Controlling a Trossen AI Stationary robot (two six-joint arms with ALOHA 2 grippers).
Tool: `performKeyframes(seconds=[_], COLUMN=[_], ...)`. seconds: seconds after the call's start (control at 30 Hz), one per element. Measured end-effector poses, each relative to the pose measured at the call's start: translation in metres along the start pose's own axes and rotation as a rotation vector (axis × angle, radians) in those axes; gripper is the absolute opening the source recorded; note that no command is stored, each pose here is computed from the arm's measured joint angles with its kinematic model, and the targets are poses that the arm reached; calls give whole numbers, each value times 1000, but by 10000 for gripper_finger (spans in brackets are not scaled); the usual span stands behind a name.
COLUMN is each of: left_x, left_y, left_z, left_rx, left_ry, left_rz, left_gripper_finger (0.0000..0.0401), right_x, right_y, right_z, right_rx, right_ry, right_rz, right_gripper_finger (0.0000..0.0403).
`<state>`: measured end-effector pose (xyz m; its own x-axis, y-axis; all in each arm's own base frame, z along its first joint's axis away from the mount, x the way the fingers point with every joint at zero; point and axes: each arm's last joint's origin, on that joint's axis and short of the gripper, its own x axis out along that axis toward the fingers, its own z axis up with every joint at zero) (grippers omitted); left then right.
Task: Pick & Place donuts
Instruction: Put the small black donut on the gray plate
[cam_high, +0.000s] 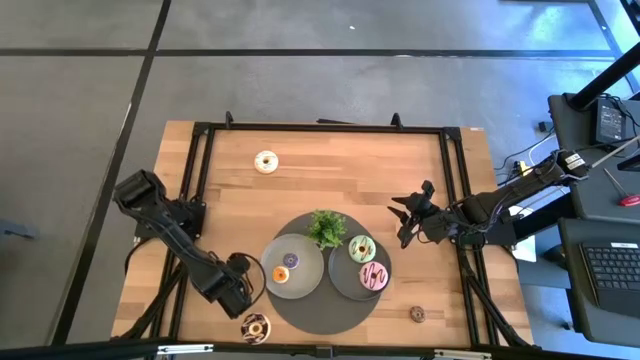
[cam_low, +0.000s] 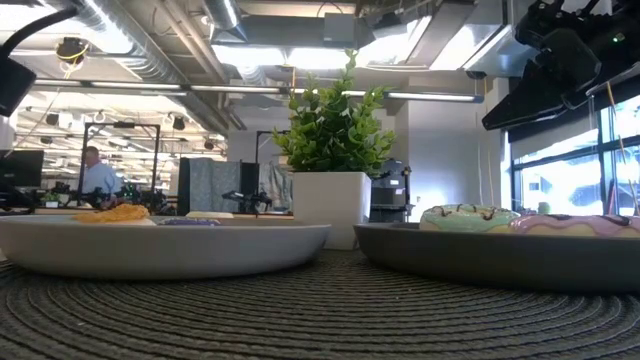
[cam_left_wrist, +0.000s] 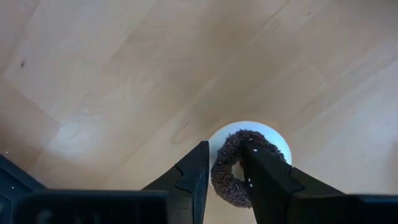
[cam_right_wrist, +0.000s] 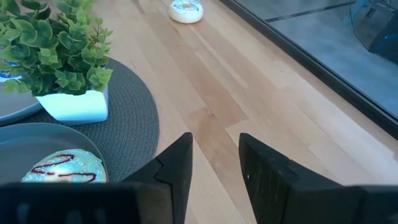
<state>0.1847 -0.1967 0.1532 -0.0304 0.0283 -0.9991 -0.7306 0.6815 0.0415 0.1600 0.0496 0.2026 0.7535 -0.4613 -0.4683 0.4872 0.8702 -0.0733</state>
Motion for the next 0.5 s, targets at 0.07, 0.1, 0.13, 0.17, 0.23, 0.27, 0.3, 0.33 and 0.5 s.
performKeyframes(seconds=[0.07, 0.1, 0.13, 0.17, 0.23, 0.27, 0.3, 0.33, 0.5], left_x=[1, 2, 2, 2, 2, 2, 2, 2, 2], left_y=[0, 0, -1, -1, -1, -1, -1, -1, -1], left_z=[0, 0, 0, 0, -1, -1, -1, -1, 0], left_rx=[14, 27, 41, 52, 70, 78, 88, 96, 129], left_ry=[10, 18, 18, 19, 20, 20, 20, 20, 25], left_rz=[7, 8, 10, 10, 9, 9, 9, 8, 8], left_gripper_finger=[89, 87, 84, 81, 73, 67, 61, 54, 13], right_x=[0, 0, 0, 0, 0, 0, 0, 0, 0], right_y=[0, 0, 0, 0, 0, 0, 0, 0, 0], right_z=[0, 0, 0, 0, 0, 0, 0, 0, 0], right_rx=[0, 0, 0, 0, 0, 0, -1, -2, -4], right_ry=[0, 0, 0, 0, 0, 0, 0, 0, 0], right_rz=[0, 0, 0, 0, 0, 0, 0, 0, 0], right_gripper_finger=[133, 133, 133, 133, 133, 133, 133, 133, 133])
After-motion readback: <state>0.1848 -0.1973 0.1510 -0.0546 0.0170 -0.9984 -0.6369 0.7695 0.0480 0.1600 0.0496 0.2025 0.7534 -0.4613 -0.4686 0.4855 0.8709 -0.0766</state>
